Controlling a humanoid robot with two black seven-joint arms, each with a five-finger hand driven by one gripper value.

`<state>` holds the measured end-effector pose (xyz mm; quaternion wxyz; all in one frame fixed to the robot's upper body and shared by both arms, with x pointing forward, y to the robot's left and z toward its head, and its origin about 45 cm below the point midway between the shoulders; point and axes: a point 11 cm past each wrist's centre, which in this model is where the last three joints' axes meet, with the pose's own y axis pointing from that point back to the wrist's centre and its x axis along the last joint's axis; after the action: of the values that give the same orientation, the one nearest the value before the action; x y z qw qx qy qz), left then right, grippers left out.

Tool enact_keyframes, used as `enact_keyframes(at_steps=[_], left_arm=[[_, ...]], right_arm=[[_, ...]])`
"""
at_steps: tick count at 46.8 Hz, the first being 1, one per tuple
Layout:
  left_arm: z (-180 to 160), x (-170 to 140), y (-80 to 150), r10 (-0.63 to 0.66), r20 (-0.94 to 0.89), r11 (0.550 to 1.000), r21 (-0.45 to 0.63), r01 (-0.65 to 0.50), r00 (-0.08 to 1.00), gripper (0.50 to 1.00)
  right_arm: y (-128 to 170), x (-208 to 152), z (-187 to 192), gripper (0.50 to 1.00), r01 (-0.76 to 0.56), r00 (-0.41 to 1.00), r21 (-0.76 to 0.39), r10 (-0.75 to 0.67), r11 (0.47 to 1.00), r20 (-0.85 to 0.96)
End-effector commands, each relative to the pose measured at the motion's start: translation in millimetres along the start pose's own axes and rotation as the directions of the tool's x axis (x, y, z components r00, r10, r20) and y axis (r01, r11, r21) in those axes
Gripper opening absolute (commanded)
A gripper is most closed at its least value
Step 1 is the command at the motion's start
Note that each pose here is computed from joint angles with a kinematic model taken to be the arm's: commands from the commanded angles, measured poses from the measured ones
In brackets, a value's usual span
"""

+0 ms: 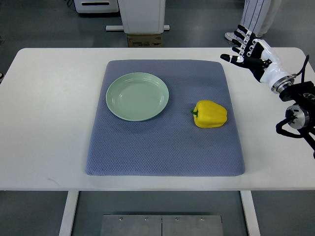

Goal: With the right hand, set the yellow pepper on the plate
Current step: 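Move the right hand over the yellow pepper, fingers open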

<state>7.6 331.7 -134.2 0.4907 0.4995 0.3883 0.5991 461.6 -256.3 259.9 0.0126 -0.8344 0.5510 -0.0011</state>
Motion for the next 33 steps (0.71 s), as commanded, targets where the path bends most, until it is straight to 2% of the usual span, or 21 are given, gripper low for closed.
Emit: enact_keyframes(at_steps=[1,11,21,33], left_arm=[[0.0,-0.1,0.0,0.0,0.0,1.0,0.0,0.0,1.0,1.0],[0.0,0.4,0.0,0.001,0.0,1.0,0.0,-0.001,1.0,1.0],[0.0,-0.1,0.0,0.0,0.0,1.0,0.0,0.0,1.0,1.0],[0.0,-0.1,0.0,0.0,0.0,1.0,0.0,0.0,1.0,1.0]], right_arm=[[2.3,-4.3,-2.1,0.993,0.058,0.996,-0.01,-0.059,0.998,-0.071],[7.5,-22.0,-5.5,0.993,0.218,0.94,-0.043,-0.222,0.975,-0.261],[10.3,-37.2,-12.7,0.991,0.31,0.873,-0.08,-0.317,0.947,-0.372],[19.0,-53.5,4.2,0.989,0.394,0.763,-0.149,-0.413,0.907,-0.497]])
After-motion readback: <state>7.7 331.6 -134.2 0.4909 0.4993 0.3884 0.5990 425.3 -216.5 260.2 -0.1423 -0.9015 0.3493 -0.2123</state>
